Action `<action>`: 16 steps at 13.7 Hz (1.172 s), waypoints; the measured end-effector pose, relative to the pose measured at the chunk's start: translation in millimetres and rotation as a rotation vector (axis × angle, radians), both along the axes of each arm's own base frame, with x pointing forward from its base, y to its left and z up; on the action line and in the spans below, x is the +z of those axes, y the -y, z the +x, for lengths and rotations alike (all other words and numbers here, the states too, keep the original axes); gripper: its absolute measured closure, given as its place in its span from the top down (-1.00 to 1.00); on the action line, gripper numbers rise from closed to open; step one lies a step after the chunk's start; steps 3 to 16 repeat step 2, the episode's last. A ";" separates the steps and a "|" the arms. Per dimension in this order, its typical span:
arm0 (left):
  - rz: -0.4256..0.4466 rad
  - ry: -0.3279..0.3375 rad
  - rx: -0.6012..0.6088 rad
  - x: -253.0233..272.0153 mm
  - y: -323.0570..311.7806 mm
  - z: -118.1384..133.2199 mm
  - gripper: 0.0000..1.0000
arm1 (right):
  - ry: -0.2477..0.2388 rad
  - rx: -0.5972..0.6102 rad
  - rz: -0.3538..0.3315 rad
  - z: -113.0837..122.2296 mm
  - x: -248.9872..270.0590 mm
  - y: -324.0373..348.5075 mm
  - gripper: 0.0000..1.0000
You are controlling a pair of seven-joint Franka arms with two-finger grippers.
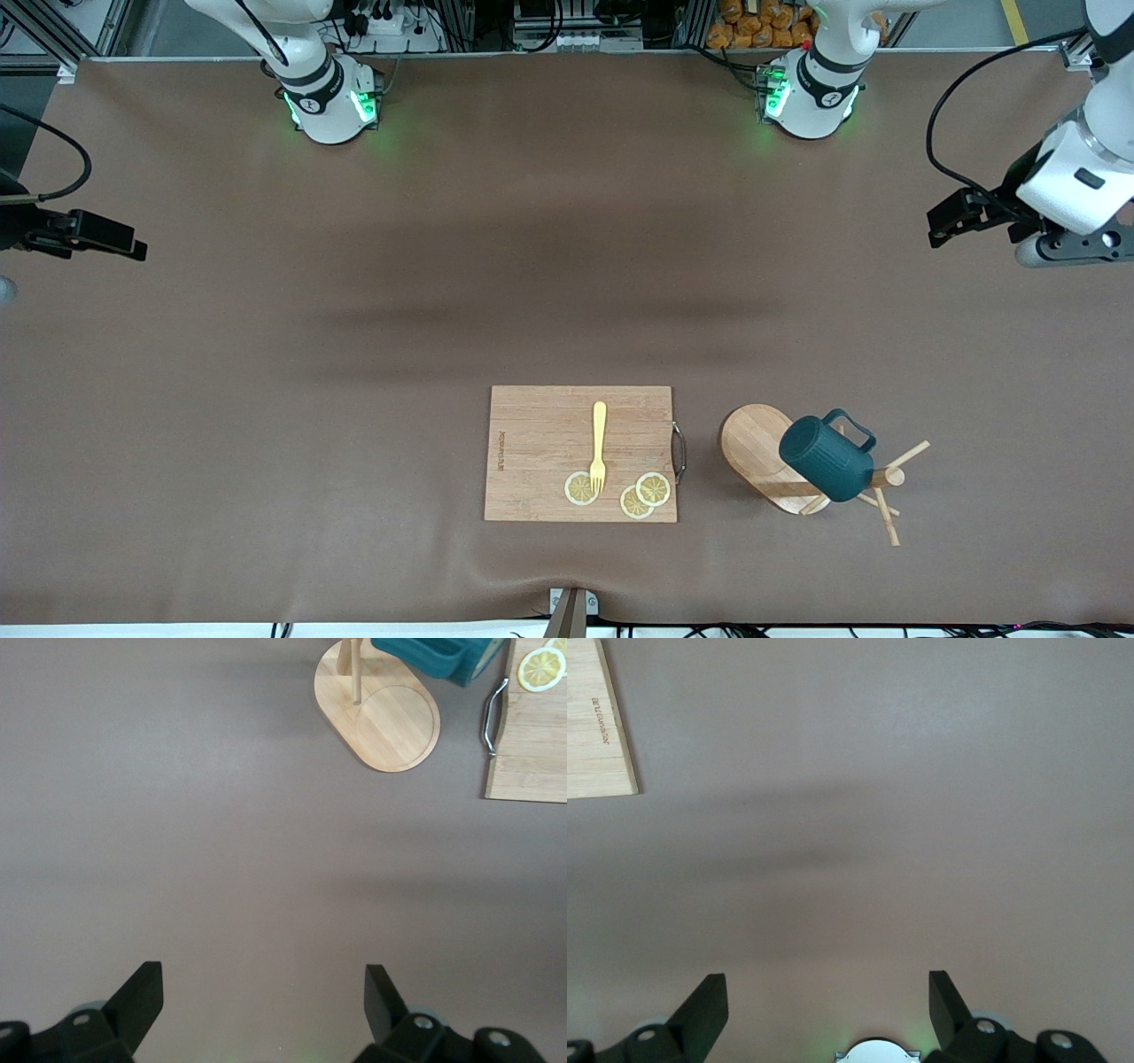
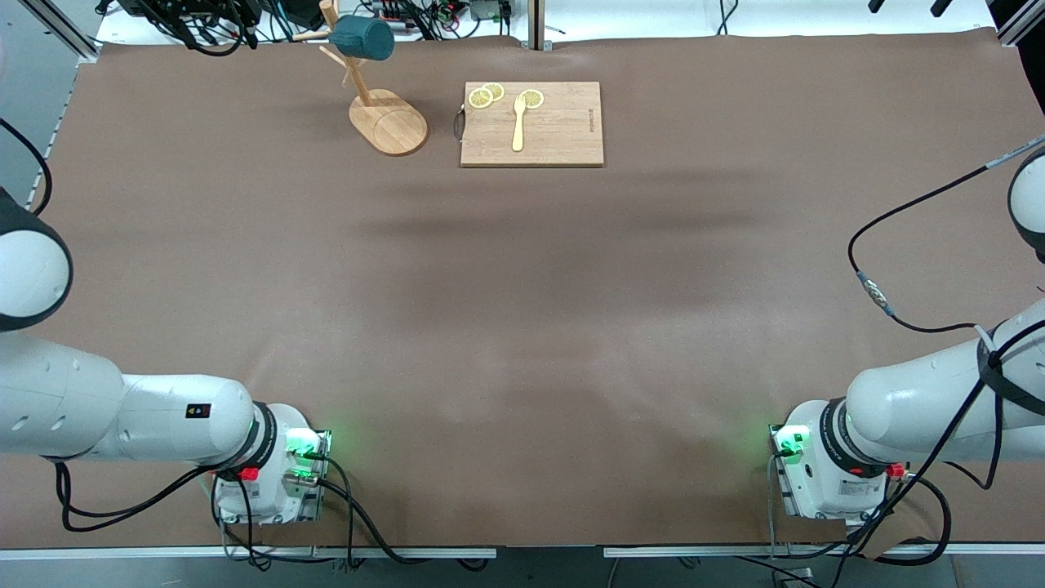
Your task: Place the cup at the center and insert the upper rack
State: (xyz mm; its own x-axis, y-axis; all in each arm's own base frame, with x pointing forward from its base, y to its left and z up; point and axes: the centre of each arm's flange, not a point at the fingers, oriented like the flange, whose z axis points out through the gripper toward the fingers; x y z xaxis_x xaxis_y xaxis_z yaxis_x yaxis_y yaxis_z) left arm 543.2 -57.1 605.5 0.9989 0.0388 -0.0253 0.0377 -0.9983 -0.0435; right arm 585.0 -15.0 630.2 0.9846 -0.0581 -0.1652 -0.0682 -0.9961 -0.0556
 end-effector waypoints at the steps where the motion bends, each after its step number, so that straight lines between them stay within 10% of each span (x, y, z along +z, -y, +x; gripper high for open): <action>1: 0.000 0.001 -0.002 0.7 0.7 -1.2 1.00 | 0.011 0.003 -0.002 -3.6 7.3 -2.0 1.00; 16: 0.000 0.000 -0.003 0.1 0.6 -1.3 1.00 | 0.024 0.008 -0.008 -7.5 14.8 -5.2 1.00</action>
